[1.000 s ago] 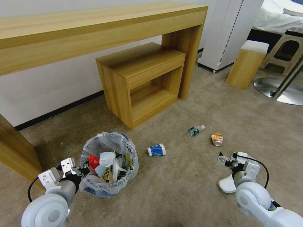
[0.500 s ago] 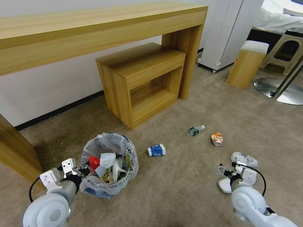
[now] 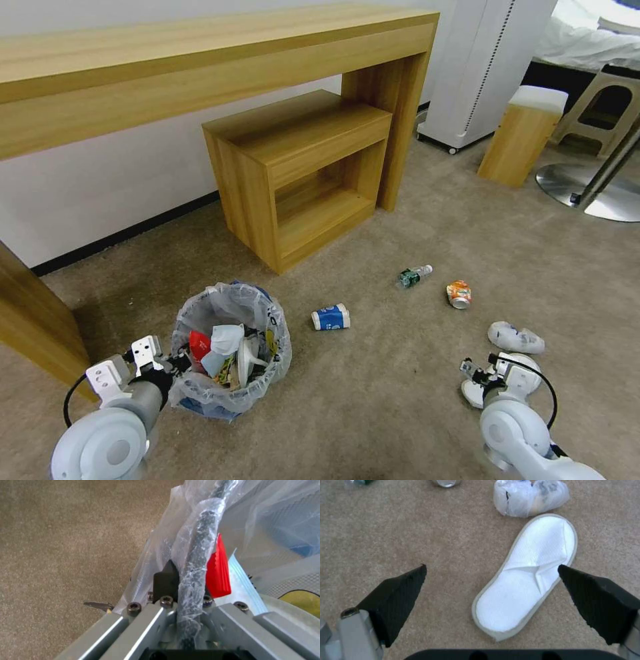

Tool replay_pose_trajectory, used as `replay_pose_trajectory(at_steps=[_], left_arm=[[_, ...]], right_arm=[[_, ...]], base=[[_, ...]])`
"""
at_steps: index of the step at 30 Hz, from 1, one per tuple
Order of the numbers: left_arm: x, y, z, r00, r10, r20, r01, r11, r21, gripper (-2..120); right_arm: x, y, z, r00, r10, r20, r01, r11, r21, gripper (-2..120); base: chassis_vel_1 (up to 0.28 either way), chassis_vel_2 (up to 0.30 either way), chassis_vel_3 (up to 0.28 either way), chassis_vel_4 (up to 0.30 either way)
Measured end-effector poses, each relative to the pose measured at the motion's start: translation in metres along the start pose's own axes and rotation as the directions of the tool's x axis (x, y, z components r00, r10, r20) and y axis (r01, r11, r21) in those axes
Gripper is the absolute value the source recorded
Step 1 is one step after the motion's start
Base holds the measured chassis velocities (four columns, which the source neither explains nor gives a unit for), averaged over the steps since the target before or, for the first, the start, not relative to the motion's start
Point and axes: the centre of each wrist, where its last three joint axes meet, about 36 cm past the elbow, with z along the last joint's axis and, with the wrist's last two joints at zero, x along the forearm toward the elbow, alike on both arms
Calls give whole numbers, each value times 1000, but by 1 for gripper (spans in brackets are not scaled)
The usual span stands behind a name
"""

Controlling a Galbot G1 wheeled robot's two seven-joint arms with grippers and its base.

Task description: Pick up the trash bin and place the garbage on the floor into it.

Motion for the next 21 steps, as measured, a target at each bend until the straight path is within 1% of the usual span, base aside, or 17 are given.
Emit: replay_pose_trajectory(at_steps=[7, 12, 19, 21], left_arm=[[-1, 1, -1, 1000, 1, -1, -1, 1000, 3, 0], [-4, 3, -1, 1000, -1, -4, 1, 1000, 11, 0], [-7, 4, -2, 1000, -2, -7, 2, 1000, 11, 0], [-8, 5, -3, 1000, -5, -7, 5, 1000, 12, 0]], right_arm=[[-17, 5, -3, 1000, 1, 7, -1, 1000, -4, 100], [-37, 13, -11, 1000, 14, 16, -14, 1000, -15, 100], [-53, 9, -12, 999, 40, 21, -40, 999, -21, 100], [-54, 5, -13, 998, 50, 23, -50, 999, -19, 100]], base=[[0, 0, 0, 0], [0, 0, 0, 0], [0, 0, 0, 0], [0, 0, 0, 0]])
